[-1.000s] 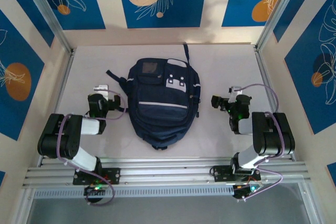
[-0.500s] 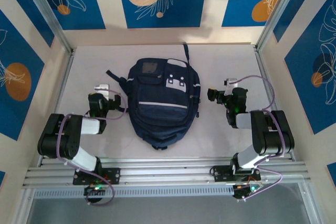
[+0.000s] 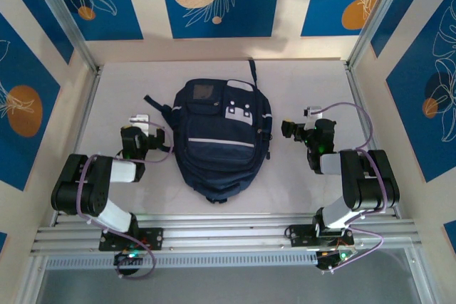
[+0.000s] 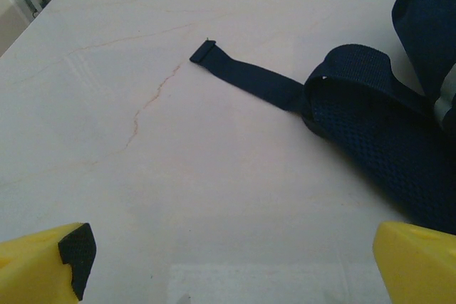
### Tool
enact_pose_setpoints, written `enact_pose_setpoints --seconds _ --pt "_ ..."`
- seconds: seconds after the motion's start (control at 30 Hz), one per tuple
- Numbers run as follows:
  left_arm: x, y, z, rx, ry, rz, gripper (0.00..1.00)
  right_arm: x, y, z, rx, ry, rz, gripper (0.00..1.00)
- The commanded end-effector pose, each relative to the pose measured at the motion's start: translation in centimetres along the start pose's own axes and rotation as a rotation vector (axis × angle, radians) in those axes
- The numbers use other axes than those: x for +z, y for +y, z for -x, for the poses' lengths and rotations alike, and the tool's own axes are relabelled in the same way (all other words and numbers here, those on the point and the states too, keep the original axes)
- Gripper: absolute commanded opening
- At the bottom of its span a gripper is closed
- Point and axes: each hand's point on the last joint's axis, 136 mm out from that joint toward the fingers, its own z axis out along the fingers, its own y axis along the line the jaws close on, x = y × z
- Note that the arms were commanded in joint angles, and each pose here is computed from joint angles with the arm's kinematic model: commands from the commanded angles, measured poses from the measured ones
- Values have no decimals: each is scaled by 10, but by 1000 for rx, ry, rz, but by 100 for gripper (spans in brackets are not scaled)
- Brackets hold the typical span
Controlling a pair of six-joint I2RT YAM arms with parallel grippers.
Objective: Pack the student bag
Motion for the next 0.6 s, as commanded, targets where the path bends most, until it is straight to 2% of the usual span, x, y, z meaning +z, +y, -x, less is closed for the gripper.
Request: enact_pose_setpoints --seconds 0.0,0.57 --pt "1 0 14 12 -42 3 100 -1 0 8 -25 -26 2 100" --pt "1 0 14 10 -39 -3 100 -1 0 8 -25 -26 1 100"
